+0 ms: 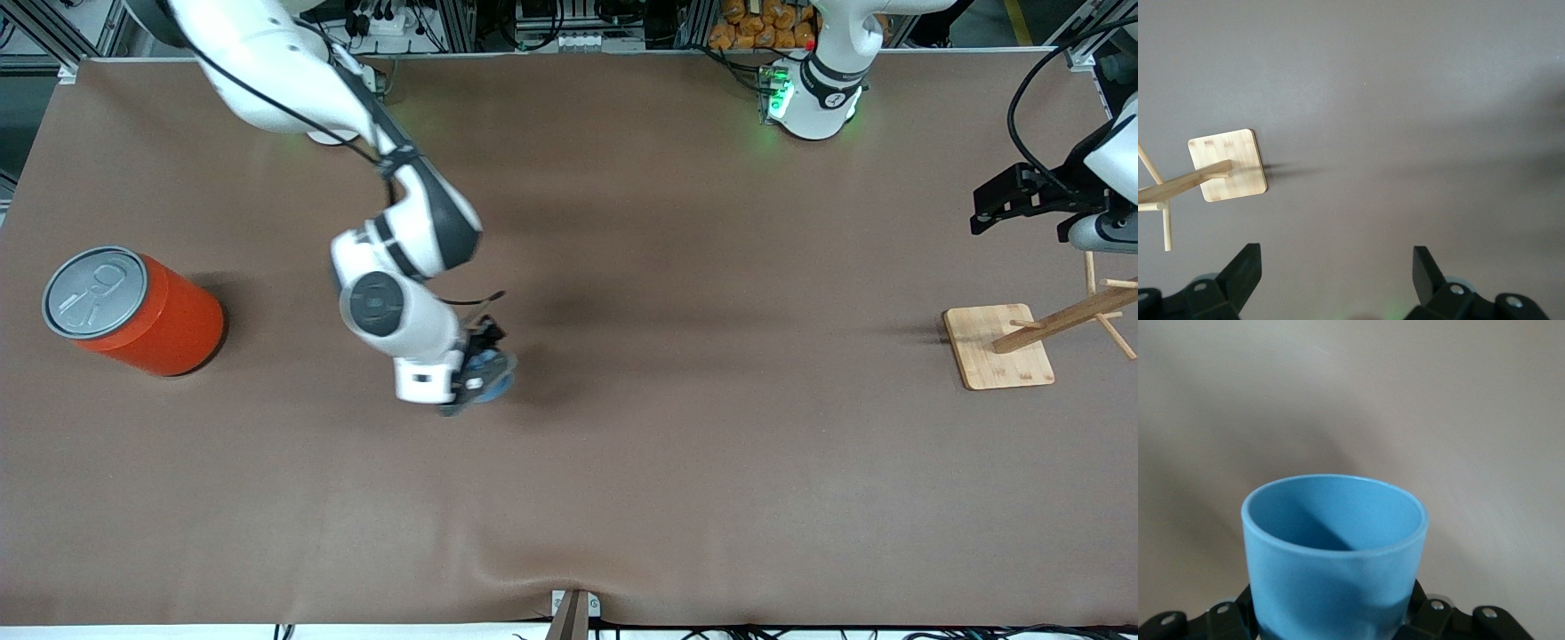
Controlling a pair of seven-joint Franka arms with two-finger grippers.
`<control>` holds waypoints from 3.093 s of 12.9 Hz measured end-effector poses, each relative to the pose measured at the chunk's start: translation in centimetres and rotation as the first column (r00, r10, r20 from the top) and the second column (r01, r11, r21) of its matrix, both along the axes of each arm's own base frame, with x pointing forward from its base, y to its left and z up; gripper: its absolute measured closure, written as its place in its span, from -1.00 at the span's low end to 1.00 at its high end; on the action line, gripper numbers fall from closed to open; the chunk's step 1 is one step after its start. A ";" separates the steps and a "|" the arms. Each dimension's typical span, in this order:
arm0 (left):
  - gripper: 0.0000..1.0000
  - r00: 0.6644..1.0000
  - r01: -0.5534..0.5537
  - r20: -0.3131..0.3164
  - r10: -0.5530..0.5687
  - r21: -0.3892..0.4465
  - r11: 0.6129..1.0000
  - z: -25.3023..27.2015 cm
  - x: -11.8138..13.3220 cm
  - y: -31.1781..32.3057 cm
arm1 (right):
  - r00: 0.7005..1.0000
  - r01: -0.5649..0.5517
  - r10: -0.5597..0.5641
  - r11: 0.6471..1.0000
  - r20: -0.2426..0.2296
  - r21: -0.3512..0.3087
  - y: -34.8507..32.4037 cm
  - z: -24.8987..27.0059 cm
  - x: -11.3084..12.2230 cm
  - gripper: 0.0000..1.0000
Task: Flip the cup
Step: 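Lift the blue cup with the right gripper toward the table middle, then reach the left gripper to the cup held by the right gripper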
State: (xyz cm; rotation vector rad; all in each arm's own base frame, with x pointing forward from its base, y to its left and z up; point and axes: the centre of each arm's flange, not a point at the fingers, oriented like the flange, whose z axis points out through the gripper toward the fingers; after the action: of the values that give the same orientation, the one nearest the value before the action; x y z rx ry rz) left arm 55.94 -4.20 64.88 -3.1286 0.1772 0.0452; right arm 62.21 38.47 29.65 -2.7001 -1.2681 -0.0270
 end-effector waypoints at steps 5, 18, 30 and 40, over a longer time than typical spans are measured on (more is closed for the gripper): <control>-1.00 1.000 -0.001 0.000 0.001 -0.002 1.000 0.0 0.0 0.1 | 0.888 -0.420 0.422 0.906 0.183 -0.050 9.4 0.3 -3.0 -0.58; -1.00 0.978 -0.201 -0.142 0.150 -0.489 0.849 -3.5 2.2 4.4 | 0.746 -0.598 0.644 0.760 0.171 -0.255 21.2 -9.6 -13.6 -0.58; -1.00 0.810 -0.413 -0.585 0.043 -0.517 0.750 -36.6 5.3 -9.2 | 0.780 -0.548 0.597 0.796 0.187 -0.257 22.0 -10.6 -14.5 -1.00; -1.00 0.797 -0.454 -0.590 0.127 -0.448 0.771 -46.6 4.2 -17.5 | 0.800 -0.520 0.573 0.809 0.176 -0.273 22.1 -4.4 -13.7 -1.00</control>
State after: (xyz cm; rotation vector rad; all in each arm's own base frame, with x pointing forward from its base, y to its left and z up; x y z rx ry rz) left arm 60.10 -21.72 18.33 -3.5951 -0.4163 1.0756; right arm 48.47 60.55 25.29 -2.4214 -2.2135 -0.1792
